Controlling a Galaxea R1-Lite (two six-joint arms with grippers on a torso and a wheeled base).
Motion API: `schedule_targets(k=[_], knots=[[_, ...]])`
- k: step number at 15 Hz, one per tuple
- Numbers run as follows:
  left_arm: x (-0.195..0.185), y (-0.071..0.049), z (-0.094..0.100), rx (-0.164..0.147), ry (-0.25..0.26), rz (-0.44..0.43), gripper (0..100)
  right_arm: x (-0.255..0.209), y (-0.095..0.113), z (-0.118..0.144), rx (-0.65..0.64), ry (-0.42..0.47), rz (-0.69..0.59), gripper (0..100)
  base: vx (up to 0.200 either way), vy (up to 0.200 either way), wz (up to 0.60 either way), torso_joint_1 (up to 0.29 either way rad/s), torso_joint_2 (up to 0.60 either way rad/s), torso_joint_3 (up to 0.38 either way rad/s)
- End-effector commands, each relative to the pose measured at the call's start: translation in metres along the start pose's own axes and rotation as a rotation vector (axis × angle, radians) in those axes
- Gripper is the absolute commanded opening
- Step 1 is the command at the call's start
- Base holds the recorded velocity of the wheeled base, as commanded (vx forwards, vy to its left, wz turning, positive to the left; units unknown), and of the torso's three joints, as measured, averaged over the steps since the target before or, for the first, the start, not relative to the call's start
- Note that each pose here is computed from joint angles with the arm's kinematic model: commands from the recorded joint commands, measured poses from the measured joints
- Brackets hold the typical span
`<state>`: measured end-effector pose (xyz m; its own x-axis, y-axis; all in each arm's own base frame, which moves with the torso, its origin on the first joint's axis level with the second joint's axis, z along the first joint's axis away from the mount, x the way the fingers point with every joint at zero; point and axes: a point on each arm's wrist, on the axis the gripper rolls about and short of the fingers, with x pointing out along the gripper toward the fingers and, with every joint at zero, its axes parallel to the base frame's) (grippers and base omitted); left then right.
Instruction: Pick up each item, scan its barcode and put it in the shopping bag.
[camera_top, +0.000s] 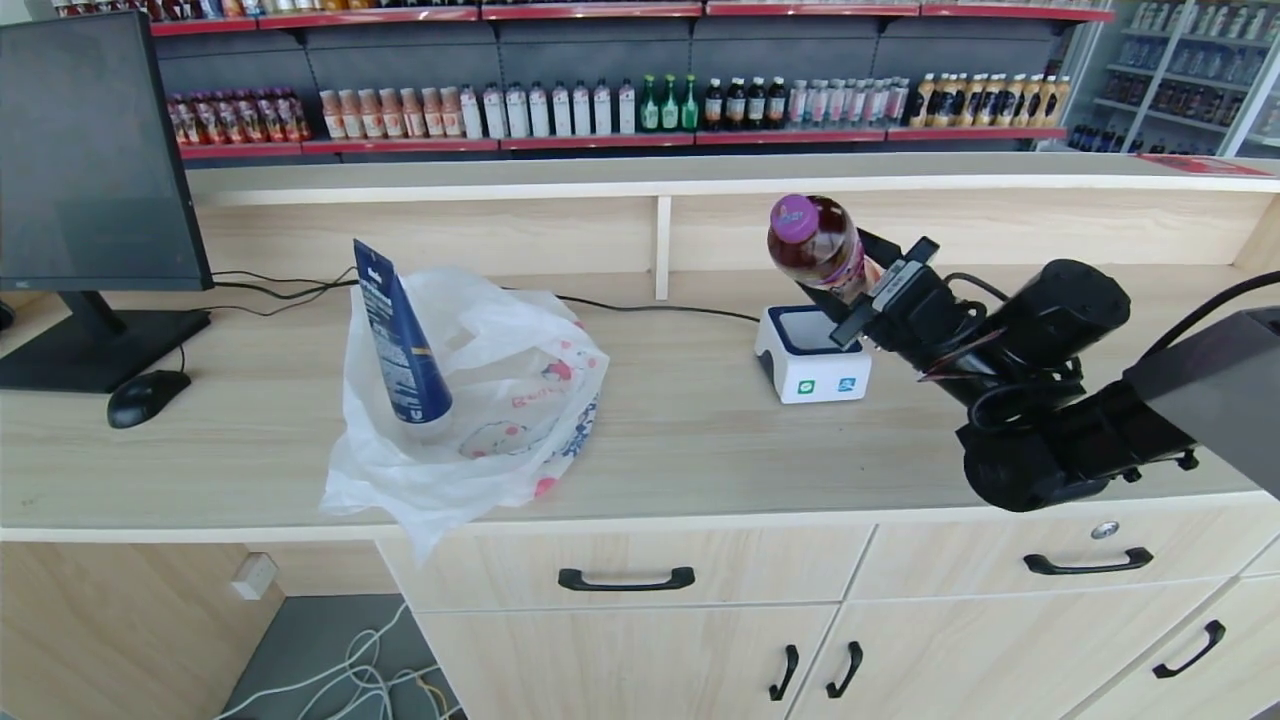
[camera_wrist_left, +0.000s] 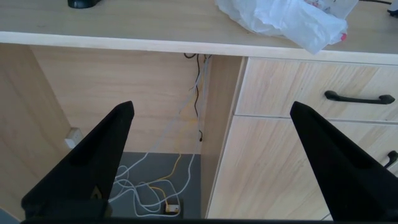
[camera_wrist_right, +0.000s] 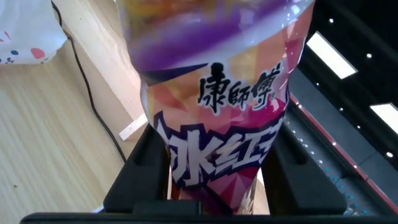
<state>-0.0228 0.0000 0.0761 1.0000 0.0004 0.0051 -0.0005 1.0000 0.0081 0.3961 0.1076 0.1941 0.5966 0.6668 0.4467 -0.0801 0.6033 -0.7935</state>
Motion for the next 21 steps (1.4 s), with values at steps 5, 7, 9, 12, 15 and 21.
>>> schedule_targets(k=[5,7,9,12,15,21], knots=[[0.0,0.0,0.0,0.001,-0.001,0.0,100,0.003,-0.011,-0.001,-0.073,-0.062,0.046,0,0.0,0.0,0.0,0.0,0.0,0.0],[0.0,0.0,0.0,0.0,-0.001,0.001,100,0.002,-0.009,-0.001,-0.076,-0.072,0.066,0,0.0,0.0,0.0,0.0,0.0,0.0],[0.0,0.0,0.0,0.001,-0.001,0.001,100,0.0,0.001,-0.01,-0.062,-0.056,0.085,0,0.0,0.0,0.0,0.0,0.0,0.0],[0.0,0.0,0.0,0.0,-0.001,0.001,100,-0.002,0.013,-0.021,-0.045,-0.036,0.107,0,0.0,0.0,0.0,0.0,0.0,0.0],[0.0,0.0,0.0,0.001,-0.001,0.001,100,-0.002,0.013,-0.021,-0.045,-0.035,0.106,0,0.0,0.0,0.0,0.0,0.0,0.0],[0.0,0.0,0.0,0.001,-0.001,0.0,100,-0.002,0.015,-0.023,-0.045,-0.027,0.106,0,0.0,0.0,0.0,0.0,0.0,0.0]])
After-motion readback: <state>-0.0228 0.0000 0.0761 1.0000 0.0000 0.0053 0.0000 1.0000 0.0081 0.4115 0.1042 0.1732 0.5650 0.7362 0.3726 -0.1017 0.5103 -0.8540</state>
